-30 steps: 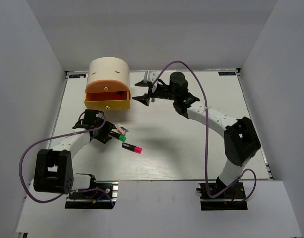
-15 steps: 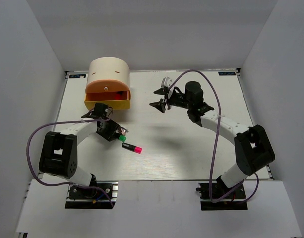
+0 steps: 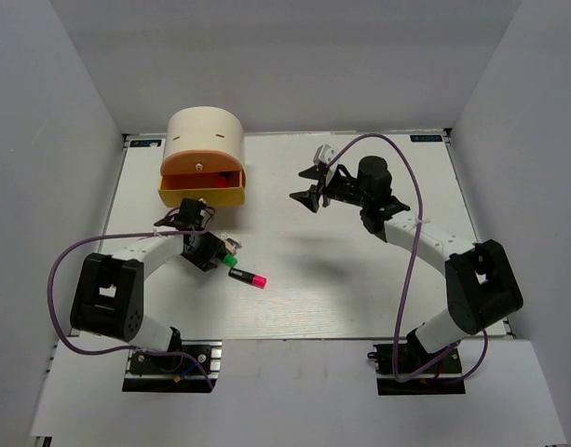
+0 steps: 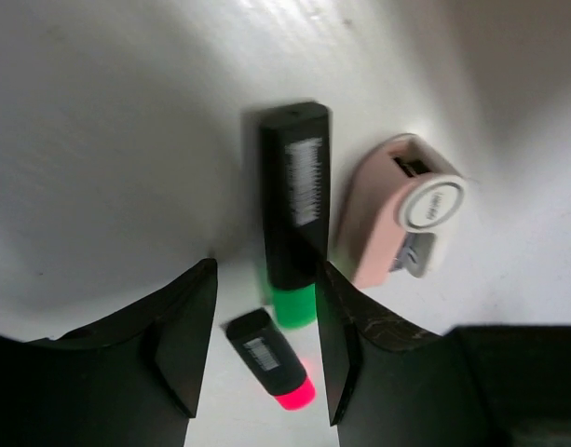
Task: Sort the stationery into containers
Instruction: Pick up the pen from the center of the board.
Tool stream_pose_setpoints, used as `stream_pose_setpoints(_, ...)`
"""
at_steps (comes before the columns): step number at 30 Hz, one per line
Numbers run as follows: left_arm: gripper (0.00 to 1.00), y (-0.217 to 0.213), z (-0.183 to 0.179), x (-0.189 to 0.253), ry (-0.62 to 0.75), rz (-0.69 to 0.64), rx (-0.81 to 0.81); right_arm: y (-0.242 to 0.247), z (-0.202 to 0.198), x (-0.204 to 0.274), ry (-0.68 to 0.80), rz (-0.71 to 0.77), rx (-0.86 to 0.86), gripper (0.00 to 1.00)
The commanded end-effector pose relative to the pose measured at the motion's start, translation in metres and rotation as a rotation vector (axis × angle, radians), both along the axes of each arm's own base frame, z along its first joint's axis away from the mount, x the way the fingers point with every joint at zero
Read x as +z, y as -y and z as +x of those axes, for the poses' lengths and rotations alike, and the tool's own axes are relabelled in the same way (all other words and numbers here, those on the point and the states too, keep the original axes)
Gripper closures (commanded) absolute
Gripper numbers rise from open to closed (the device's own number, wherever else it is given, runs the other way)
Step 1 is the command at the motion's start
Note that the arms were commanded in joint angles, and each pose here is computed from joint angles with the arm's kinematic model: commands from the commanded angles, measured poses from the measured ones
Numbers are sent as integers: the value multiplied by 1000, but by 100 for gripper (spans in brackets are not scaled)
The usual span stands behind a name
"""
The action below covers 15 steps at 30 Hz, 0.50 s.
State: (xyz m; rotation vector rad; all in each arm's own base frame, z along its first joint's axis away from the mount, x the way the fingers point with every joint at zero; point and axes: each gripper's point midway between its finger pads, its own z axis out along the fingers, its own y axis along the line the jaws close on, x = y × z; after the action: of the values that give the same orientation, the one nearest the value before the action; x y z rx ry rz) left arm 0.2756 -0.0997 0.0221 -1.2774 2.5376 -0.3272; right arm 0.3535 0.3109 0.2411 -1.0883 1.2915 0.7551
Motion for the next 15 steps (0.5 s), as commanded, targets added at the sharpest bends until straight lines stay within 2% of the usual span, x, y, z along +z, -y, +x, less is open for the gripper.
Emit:
stream_pose_setpoints(1,44,-9,-13,0,-9,37,25,3,-4,25,60,46,8,33)
stream_pose_setpoints(6,42,-10,-17,-6,-14,35,33,3,-4,24,55,44,9,33)
stream_pose_setpoints(15,39,-4,8,3,37,23,34,4,-6,21,51,36,11,33)
